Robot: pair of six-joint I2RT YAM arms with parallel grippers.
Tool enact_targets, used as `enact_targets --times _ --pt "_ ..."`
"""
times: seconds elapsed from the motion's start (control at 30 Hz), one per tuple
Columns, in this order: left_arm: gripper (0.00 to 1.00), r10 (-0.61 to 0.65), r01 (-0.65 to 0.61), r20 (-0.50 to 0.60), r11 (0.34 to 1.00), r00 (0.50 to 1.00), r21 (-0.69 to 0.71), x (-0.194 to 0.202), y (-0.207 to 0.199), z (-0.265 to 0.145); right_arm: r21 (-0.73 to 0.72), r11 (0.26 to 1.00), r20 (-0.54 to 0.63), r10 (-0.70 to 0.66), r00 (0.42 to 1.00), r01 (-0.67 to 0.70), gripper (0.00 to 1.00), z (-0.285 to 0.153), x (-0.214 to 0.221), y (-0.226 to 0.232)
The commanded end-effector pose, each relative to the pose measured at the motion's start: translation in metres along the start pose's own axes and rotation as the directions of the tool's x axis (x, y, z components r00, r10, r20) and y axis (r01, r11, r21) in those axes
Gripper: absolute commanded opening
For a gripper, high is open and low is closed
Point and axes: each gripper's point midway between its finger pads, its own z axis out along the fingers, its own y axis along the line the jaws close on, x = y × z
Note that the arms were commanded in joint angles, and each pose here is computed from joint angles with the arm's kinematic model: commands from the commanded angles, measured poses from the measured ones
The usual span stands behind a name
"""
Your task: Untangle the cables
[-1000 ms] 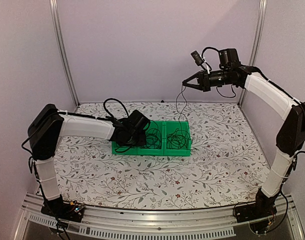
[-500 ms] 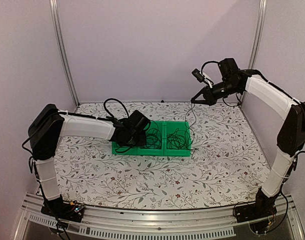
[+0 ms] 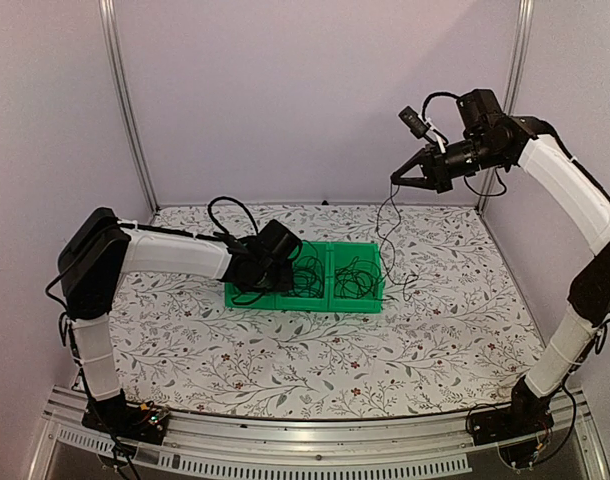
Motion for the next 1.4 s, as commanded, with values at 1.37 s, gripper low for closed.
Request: enact_targets --times 1.37 --pt "0.28 -0.026 0.029 -0.145 0.999 0.989 0.018 0.042 0.0 0.019 -0.038 0.999 0.167 0.026 0.986 -0.02 0.0 0.057 -0.042 -0.067"
